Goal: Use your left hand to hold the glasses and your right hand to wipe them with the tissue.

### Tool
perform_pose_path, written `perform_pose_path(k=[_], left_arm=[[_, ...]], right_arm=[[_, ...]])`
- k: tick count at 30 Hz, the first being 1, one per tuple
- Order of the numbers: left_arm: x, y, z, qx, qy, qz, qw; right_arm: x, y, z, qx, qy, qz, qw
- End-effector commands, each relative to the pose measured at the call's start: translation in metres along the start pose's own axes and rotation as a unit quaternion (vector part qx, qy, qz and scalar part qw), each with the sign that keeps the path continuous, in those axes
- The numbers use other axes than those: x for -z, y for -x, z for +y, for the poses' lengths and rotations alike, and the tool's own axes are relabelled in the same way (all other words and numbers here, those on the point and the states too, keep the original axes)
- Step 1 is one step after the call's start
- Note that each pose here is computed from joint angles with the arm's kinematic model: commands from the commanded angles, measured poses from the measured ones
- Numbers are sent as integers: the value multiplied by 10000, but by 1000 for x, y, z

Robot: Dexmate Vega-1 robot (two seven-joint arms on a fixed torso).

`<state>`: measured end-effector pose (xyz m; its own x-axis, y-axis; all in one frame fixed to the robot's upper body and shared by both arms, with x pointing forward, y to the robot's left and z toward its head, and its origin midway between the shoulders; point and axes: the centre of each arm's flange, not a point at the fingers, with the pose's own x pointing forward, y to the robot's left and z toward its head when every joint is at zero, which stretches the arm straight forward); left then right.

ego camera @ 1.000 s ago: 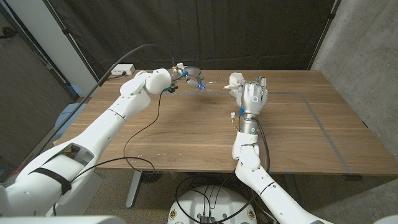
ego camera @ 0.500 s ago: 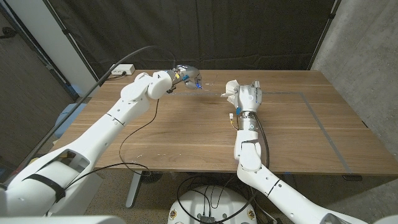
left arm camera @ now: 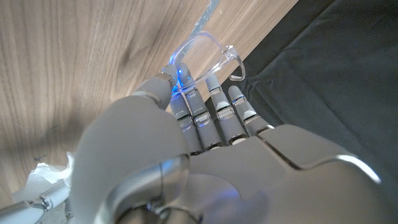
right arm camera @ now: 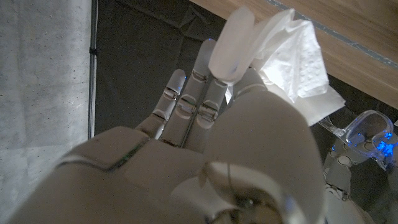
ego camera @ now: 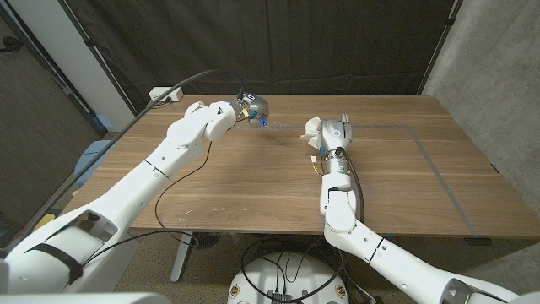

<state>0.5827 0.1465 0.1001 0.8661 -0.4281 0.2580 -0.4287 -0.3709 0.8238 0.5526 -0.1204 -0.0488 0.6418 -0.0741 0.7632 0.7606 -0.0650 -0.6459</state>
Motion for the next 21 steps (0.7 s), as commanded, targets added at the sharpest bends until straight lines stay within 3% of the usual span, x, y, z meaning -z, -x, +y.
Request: perform_pose_path(k=[1,8,21], left_arm=[[-4,5,-14,434,-308,224,9983],[-5,4,-23,661,-328,265,9969],[-9,0,-34,931,-464,275,9942]], right_arm=[[3,-5,13,-576,284,-23,9979],[3,-6,16,-1015,413,-75,9939],[5,-6,21,-1455,528,-130,9879]])
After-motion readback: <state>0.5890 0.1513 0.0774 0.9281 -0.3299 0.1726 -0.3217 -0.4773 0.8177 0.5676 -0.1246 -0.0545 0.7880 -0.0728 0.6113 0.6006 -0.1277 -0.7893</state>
